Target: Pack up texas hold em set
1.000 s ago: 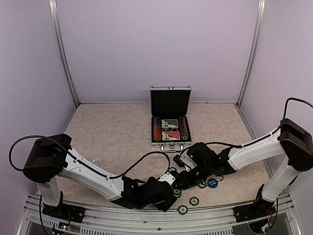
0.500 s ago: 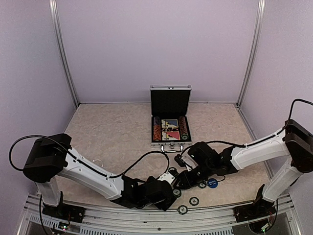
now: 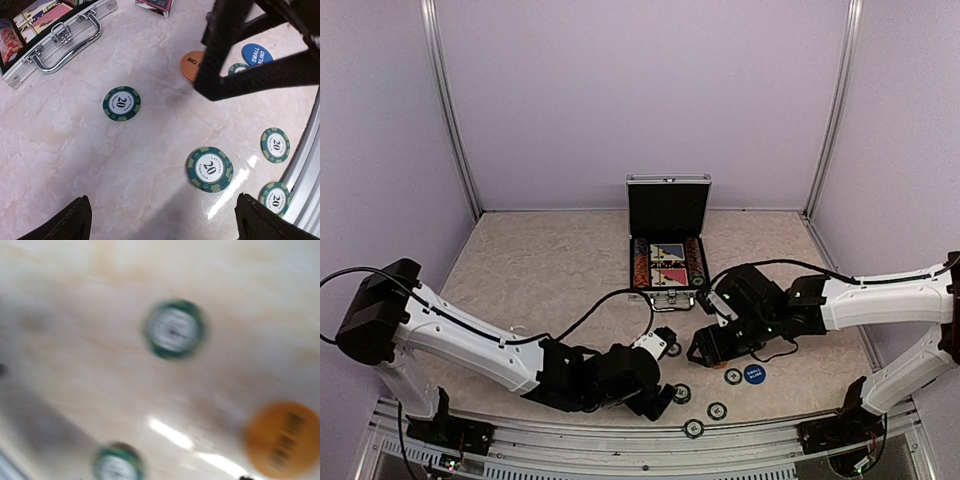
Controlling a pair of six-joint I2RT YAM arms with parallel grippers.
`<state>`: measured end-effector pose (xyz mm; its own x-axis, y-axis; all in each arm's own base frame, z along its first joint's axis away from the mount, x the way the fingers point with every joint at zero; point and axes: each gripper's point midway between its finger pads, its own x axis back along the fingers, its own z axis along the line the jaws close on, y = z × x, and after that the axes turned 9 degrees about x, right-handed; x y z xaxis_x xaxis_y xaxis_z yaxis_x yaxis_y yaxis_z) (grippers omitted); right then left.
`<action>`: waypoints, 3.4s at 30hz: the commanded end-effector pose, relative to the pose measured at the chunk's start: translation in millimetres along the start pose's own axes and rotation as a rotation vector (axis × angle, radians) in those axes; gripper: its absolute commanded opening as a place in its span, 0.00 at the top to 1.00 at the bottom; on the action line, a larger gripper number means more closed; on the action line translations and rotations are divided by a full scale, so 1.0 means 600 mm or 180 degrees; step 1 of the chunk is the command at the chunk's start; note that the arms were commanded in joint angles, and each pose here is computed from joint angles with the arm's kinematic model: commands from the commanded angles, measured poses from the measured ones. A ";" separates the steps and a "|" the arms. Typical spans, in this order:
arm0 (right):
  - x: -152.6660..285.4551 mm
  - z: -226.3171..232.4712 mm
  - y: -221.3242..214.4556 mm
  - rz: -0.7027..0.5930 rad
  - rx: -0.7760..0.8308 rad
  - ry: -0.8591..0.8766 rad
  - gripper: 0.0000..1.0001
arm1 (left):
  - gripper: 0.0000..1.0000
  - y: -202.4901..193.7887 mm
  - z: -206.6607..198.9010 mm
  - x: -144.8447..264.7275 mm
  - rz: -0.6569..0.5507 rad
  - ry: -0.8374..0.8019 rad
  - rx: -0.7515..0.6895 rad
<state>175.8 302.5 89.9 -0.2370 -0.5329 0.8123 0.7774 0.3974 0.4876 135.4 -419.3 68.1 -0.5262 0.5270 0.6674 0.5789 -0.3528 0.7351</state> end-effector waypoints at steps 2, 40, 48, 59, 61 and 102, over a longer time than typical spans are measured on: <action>0.034 -0.079 -0.053 0.0349 -0.0064 -0.0814 0.30 | 0.01 0.035 0.041 -0.003 0.0178 -0.0110 0.0435; -0.034 -0.115 -0.136 0.0843 0.0261 -0.1145 0.37 | 0.01 0.077 0.100 -0.048 0.0307 -0.0221 0.0921; -0.043 -0.113 -0.166 0.0830 0.0117 -0.0959 0.40 | 0.01 0.086 0.105 -0.032 0.0238 -0.0220 0.0952; -0.034 -0.121 -0.161 0.0798 0.0117 -0.1079 0.61 | 0.01 0.095 0.108 -0.023 0.0181 -0.0210 0.0978; -0.032 -0.115 -0.153 0.0759 0.0145 -0.1062 0.61 | 0.01 0.093 0.108 -0.023 0.0182 -0.0210 0.0980; -0.101 0.070 -0.078 0.0703 0.0943 -0.0754 0.58 | 0.01 0.070 0.189 -0.001 0.0034 0.0137 0.1294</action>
<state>133.4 340.6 30.6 -0.2465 -0.2196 0.9439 0.6435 0.6912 0.3289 226.9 -347.8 72.3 -0.5144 0.4726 0.7156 0.7911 -0.0605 0.6087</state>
